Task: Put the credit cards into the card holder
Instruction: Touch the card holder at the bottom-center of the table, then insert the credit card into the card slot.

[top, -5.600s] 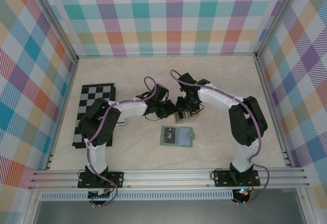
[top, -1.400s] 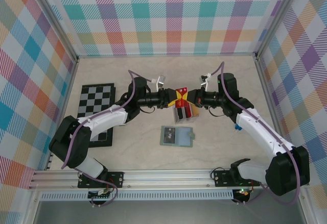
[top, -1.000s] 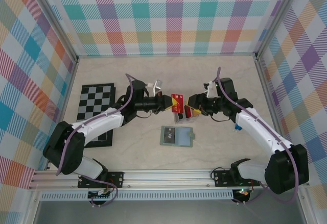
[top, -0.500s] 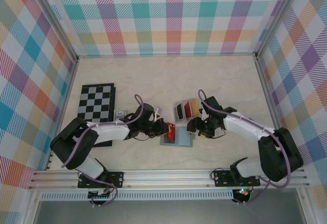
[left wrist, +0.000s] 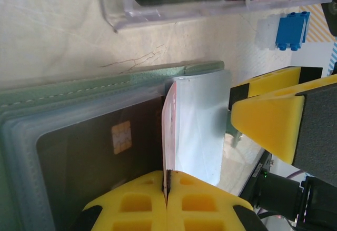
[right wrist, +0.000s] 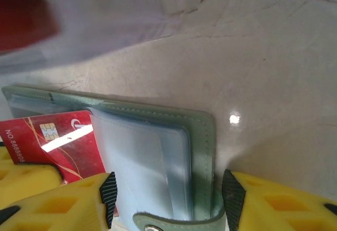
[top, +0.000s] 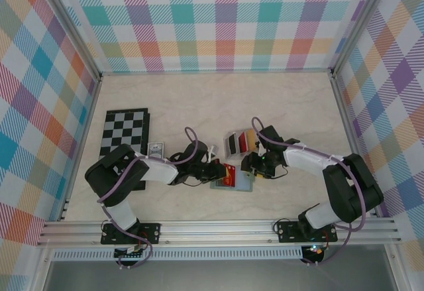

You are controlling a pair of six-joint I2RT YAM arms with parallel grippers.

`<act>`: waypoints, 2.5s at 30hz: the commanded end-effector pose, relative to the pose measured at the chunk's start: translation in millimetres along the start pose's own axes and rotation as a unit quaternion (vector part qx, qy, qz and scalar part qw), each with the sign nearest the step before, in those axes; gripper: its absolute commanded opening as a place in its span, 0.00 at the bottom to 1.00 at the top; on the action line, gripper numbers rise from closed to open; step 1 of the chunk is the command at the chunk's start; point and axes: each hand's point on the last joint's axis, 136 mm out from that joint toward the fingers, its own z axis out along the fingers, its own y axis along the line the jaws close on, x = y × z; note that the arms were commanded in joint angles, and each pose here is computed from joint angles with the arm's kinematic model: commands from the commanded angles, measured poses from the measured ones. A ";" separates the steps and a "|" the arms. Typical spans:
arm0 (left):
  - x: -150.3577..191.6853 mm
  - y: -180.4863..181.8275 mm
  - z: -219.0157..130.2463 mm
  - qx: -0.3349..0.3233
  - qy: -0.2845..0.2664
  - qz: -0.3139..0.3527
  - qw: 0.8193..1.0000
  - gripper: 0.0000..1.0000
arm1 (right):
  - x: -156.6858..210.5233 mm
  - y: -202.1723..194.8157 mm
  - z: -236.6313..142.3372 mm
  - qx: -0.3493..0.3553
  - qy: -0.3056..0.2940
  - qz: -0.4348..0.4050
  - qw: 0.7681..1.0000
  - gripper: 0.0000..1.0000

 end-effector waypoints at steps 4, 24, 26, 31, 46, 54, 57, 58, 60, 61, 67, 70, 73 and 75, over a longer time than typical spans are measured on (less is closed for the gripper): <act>11.3 20.3 9.8 -0.023 -0.002 -0.014 1.000 0.01 | 12.6 -9.6 12.8 0.007 0.025 0.009 1.000 0.49; 21.2 0.6 24.1 0.009 0.033 -0.020 0.999 0.05 | 14.3 -16.9 12.0 0.017 0.016 0.020 1.000 0.47; 25.9 4.7 22.5 -0.001 0.041 -0.023 0.999 0.06 | 14.4 -18.1 10.6 0.021 0.013 0.019 1.000 0.47; 33.1 12.6 15.6 -0.028 0.051 -0.034 0.998 0.07 | 15.7 -19.0 7.9 0.022 0.011 0.018 1.000 0.47; 19.7 4.9 18.9 -0.039 0.031 -0.075 0.996 0.07 | 17.1 -20.1 11.0 0.020 0.013 0.022 0.999 0.47; 17.0 -4.7 31.1 -0.026 0.047 -0.068 0.996 0.11 | 17.7 -21.4 9.9 0.021 0.010 0.024 0.999 0.47; 18.8 4.0 22.8 -0.055 0.042 -0.056 0.996 0.19 | 16.7 -23.3 7.3 0.028 0.003 0.025 0.999 0.47; 20.4 6.5 19.4 -0.068 0.044 -0.050 0.995 0.23 | 16.9 -25.2 6.1 0.032 0.001 0.026 0.999 0.47; 22.7 11.0 13.1 -0.088 0.047 -0.040 0.994 0.24 | 16.5 -26.1 4.5 0.035 -0.002 0.025 0.999 0.47; 22.2 10.7 9.8 -0.091 0.043 -0.034 0.994 0.26 | 16.5 -25.9 4.3 0.035 -0.002 0.024 0.999 0.47; 18.9 9.9 3.9 -0.110 0.039 -0.017 0.993 0.21 | 16.8 -24.8 4.4 0.033 -0.001 0.023 0.999 0.47; 17.9 9.0 5.7 -0.115 0.044 -0.010 0.992 0.15 | 17.7 -22.9 5.4 0.027 0.004 0.020 0.999 0.46; 16.9 8.0 5.2 -0.118 0.048 -0.003 0.992 0.09 | 18.8 -17.1 6.7 0.011 0.010 0.013 1.000 0.40; 17.3 5.9 6.3 -0.116 0.053 -0.001 0.992 0.09 | 21.1 -15.5 9.0 0.005 0.018 0.012 1.000 0.40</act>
